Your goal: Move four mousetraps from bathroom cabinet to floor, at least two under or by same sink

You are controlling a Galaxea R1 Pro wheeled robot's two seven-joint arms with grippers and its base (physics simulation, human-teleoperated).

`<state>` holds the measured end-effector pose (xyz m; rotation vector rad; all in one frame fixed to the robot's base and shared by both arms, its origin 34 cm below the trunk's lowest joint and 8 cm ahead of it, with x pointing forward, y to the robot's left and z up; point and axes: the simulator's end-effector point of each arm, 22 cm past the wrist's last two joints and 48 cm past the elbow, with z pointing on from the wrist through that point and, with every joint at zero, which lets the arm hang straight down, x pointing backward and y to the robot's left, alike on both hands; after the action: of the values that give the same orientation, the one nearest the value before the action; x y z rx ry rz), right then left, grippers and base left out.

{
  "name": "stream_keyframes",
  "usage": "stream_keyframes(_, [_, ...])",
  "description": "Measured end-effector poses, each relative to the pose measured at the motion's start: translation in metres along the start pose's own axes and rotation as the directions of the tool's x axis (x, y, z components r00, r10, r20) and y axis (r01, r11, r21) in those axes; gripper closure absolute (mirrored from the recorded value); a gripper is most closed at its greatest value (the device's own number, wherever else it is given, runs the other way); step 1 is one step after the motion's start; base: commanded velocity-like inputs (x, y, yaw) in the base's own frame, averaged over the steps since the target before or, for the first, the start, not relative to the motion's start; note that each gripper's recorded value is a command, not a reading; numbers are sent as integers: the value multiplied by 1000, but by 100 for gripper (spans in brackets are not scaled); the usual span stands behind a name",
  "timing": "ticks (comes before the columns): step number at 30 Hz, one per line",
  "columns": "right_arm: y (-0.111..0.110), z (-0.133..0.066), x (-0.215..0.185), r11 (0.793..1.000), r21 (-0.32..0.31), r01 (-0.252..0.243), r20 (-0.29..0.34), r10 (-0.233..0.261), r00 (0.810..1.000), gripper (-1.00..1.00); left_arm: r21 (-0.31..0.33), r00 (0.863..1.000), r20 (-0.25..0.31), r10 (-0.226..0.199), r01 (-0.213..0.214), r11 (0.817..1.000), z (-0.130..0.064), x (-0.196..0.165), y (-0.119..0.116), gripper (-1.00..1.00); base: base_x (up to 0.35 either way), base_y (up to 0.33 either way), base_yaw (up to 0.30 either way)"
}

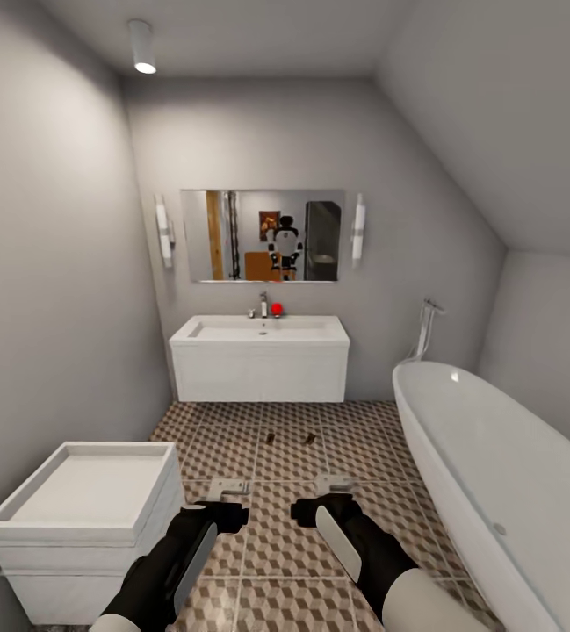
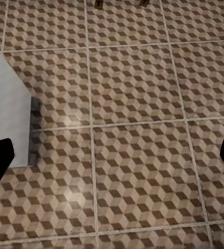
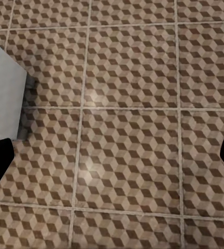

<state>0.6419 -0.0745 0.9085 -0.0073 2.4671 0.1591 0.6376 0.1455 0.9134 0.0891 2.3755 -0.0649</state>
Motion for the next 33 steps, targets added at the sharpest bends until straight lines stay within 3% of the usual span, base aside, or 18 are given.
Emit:
stream_keyframes(18, [1, 3, 5, 1000, -5, 1, -14, -1, 1000, -100, 22, 1000, -8, -1, 1, 1000, 3, 4, -5, -100, -59, 220, -175])
stream_keyframes(33, [1, 6, 9, 1000, -5, -1, -23, 1, 1000, -100, 25, 1000, -17, 0, 0, 1000, 6, 8, -5, -100, -15, 45, -255])
